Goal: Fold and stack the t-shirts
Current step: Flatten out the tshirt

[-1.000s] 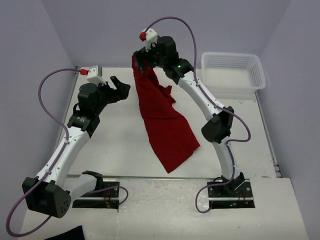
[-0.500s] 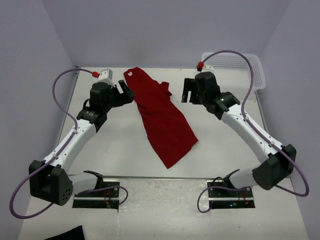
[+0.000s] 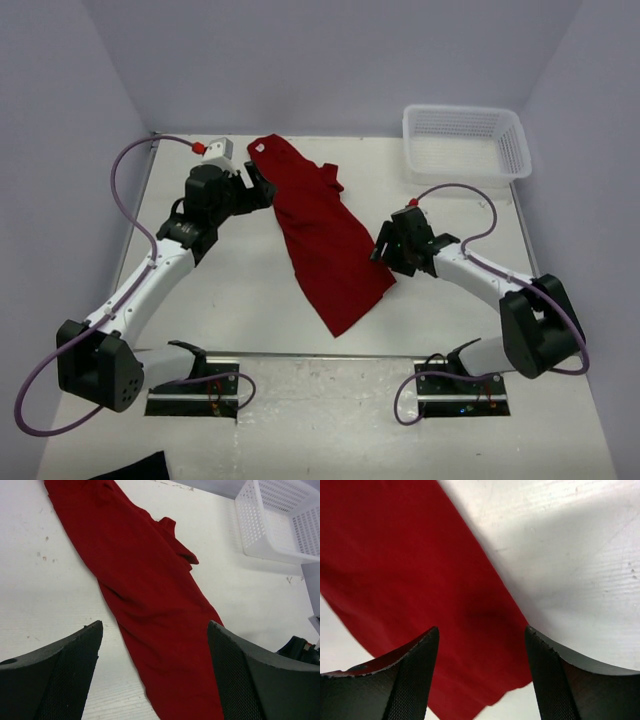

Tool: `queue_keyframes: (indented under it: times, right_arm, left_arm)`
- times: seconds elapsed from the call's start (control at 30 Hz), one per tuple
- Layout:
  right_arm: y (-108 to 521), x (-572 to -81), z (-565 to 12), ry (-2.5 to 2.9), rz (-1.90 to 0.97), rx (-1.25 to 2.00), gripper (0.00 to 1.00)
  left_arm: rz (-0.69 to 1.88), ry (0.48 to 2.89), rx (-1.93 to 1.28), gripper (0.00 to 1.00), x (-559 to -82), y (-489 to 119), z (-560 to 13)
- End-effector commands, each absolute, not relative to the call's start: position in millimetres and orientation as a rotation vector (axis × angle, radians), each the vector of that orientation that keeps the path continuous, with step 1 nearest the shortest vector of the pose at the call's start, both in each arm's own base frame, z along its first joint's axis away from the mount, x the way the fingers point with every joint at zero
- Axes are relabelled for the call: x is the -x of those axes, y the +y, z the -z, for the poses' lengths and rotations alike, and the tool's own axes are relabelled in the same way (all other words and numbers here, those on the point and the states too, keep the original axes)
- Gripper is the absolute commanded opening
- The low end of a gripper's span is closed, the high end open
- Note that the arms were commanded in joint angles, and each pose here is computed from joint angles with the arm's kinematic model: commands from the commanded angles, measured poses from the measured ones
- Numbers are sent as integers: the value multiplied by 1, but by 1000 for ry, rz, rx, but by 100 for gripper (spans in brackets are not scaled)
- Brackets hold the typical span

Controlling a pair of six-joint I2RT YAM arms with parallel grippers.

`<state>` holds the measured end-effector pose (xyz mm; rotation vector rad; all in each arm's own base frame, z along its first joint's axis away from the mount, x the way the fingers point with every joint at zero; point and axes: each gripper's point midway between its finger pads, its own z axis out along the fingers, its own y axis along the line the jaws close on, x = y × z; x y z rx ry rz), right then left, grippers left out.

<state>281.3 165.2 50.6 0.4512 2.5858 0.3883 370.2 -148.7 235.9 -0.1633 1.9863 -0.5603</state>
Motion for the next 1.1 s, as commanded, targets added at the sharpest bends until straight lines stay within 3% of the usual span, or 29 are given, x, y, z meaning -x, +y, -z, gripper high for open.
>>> queue_keyframes:
  times: [0.0, 0.47, 0.77, 0.87, 0.93, 0.97, 1.0, 1.07]
  right_arm:
    - [179, -304, -79, 2421, -604, -584, 69]
    - [162, -273, -54, 2454, -510, -712, 69]
    - [174, -258, -33, 2514, -533, -711, 61]
    - [178, -253, -26, 2540, -532, -702, 51]
    - [180, -254, -26, 2540, -528, -694, 29]
    - [181, -255, -27, 2534, -536, -687, 6]
    - [183, -254, -28, 2535, -539, -681, 0]
    - [185, -255, -31, 2526, -549, -663, 0]
  left_arm:
    - [590, 1911, 117, 85, -368, -153, -267]
    - [591, 1944, 106, 87, -371, -156, -256]
    - [487, 2036, 107, 90, -391, -151, -236]
    - [414, 2086, 131, 91, -409, -148, -222]
    - [394, 2126, 132, 93, -422, -151, -209]
    - [386, 2136, 133, 94, -426, -152, -206]
    - [382, 2153, 131, 95, -438, -156, -201]
    - [361, 2190, 128, 96, -446, -157, -192]
